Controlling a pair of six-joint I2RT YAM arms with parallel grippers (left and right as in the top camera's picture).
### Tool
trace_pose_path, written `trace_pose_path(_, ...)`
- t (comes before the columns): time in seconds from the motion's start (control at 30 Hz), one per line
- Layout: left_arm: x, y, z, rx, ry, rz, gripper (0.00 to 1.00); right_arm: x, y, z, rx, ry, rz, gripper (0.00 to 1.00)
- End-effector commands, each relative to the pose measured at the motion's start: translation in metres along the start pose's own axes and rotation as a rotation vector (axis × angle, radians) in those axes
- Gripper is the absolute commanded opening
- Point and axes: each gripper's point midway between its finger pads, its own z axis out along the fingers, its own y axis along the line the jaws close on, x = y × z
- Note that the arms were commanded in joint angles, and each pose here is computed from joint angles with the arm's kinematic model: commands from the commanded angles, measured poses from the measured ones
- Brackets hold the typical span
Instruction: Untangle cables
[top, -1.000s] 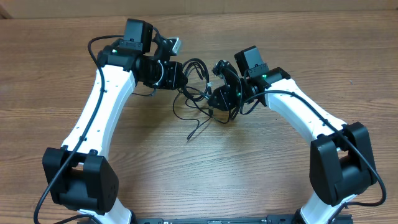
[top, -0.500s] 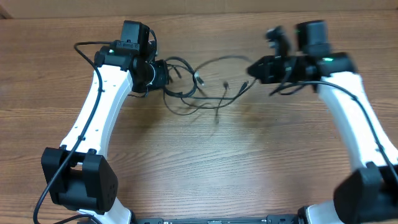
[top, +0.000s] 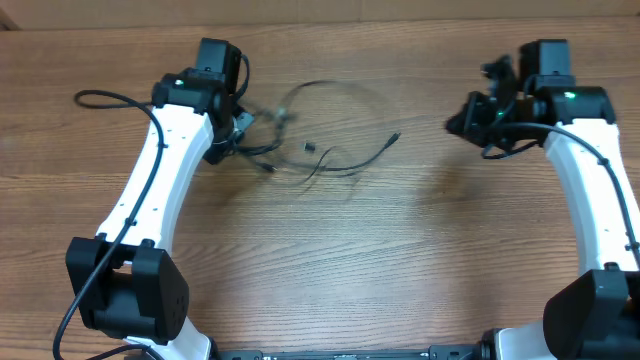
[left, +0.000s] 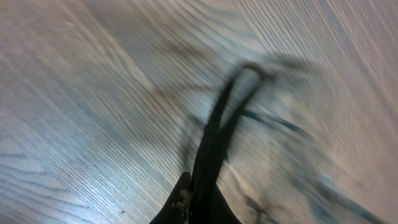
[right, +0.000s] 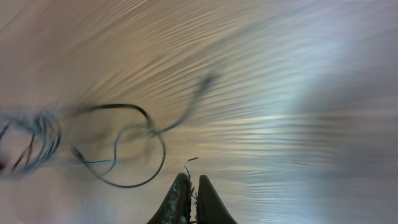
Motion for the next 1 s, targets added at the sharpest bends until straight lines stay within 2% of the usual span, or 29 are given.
trace_pose_path(0.0,-0.016,0.005,-0.007,0.025,-0.027,-0.165,0.04,-0.017,-0.034,-0.01,0.134,-0.086,0.188,0.04)
trace_pose_path(0.07,-0.009,-0.022,-0.009,0.155,0.042,-0.041,0.04,-0.018,-0.03,-0.009,0.115,-0.088,0.192,0.04)
trace_pose_path(0.13,0.007,-0.072,-0.024,0.41,0.094,0.282,0.04,-0.017,-0.023,-0.007,0.094,-0.082,0.178,0.06)
trace_pose_path(0.17,0.021,-0.093,-0.036,0.545,0.114,0.453,0.04,-0.017,-0.02,-0.006,0.086,-0.081,0.17,0.17)
trace_pose_path(0.2,0.038,-0.11,-0.05,0.678,0.131,0.628,0.04,-0.016,-0.013,-0.005,0.067,-0.076,0.13,0.25)
trace_pose_path(0.23,0.059,-0.122,-0.067,0.821,0.148,0.815,0.04,-0.014,-0.001,-0.002,0.02,-0.062,0.029,0.31)
trace_pose_path(0.27,0.079,-0.128,-0.081,0.936,0.157,0.973,0.04,-0.01,0.013,-0.001,-0.03,-0.045,-0.069,0.45)
trace_pose_path(0.33,0.109,-0.127,-0.098,1.077,0.165,1.196,0.04,0.002,0.044,0.003,-0.144,-0.011,-0.235,0.73)
trace_pose_path(0.37,0.117,-0.126,-0.1,1.095,0.165,1.246,0.04,0.005,0.052,0.005,-0.168,-0.004,-0.272,0.84)
trace_pose_path(0.43,0.129,-0.121,-0.098,1.09,0.174,1.314,0.04,0.01,0.067,0.01,-0.189,-0.005,-0.338,0.89)
trace_pose_path(0.5,0.134,-0.118,-0.098,1.089,0.181,1.338,0.04,0.013,0.079,0.017,-0.204,-0.008,-0.444,0.99)
trace_pose_path(0.6,0.133,-0.118,-0.098,1.086,0.18,1.336,0.04,0.019,0.092,0.031,-0.223,-0.003,-0.588,1.0)
trace_pose_path(0.7,0.131,-0.118,-0.098,1.088,0.184,1.324,0.04,0.03,0.099,0.055,-0.234,0.05,-0.607,1.0)
trace_pose_path(0.77,0.13,-0.118,-0.097,1.073,0.193,1.301,0.04,0.049,0.1,0.074,-0.23,0.138,-0.583,1.0)
trace_pose_path(0.83,0.125,-0.117,-0.09,1.018,0.19,1.265,0.04,0.072,0.105,0.084,-0.256,0.23,-0.564,1.0)
trace_pose_path(0.97,0.097,-0.113,-0.063,0.783,0.131,1.105,0.04,0.11,0.131,0.09,-0.35,0.335,-0.594,1.0)
